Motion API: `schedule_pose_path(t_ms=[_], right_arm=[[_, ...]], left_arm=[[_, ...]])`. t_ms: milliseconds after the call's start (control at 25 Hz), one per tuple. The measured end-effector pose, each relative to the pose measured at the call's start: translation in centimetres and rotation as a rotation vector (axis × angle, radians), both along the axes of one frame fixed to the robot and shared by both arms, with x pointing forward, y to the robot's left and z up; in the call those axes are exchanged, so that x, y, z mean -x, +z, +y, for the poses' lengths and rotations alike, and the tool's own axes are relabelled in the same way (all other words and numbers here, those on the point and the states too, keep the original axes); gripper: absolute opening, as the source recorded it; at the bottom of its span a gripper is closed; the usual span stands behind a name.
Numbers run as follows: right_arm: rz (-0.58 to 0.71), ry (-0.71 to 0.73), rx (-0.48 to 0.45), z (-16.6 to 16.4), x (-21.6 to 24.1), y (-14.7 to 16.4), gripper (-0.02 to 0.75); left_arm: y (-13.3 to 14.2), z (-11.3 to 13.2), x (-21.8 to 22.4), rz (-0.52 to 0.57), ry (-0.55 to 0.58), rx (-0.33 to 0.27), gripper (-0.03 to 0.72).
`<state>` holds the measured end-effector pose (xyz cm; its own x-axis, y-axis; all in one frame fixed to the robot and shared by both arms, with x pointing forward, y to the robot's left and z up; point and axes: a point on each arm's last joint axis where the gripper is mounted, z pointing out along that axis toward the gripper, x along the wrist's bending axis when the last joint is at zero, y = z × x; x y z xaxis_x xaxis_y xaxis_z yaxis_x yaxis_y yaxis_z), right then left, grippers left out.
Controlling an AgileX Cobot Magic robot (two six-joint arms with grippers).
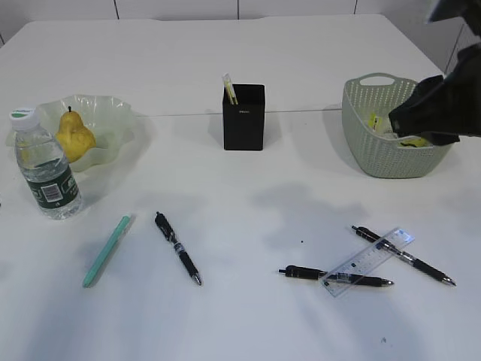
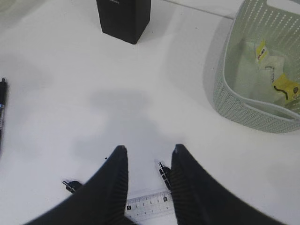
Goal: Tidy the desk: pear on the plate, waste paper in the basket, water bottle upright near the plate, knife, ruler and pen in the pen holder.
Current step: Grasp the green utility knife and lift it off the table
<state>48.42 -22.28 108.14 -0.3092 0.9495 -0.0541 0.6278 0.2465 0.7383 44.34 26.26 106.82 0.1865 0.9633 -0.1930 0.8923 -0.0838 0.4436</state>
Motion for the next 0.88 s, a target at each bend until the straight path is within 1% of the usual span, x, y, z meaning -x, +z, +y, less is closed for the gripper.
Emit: schedule_pose_path(t_ms=[120,360,680,760,880], right_arm=[[-0.029,0.000,-0.009,-0.2,0.7,0.8,0.265],[-0.059,-0.001,-0.019,-0.5,1.6,1.7,0.265],[-0.050,-0.001,-0.012,-0.6,1.7,1.6,0.265],[-0.050,0.000,-0.008,-0.6,1.7,1.6,0.265],[-0.049,0.000,-0.008,-0.6,1.7,1.6,0.264]], left_arm=[[-0.1,-0.3,-0.9,0.006,-0.035,0.004,0.466],[-0.6,-1.0,-2.7,0.037,-0.089,0.053,0.466],[-2.8,-1.5,-7.1,0.110,-0.145,0.033,0.466],[-3.3,-1.6,-8.2,0.102,-0.151,0.027,0.466],[-4.0,-1.6,-9.6,0.061,-0.145,0.013,0.466]])
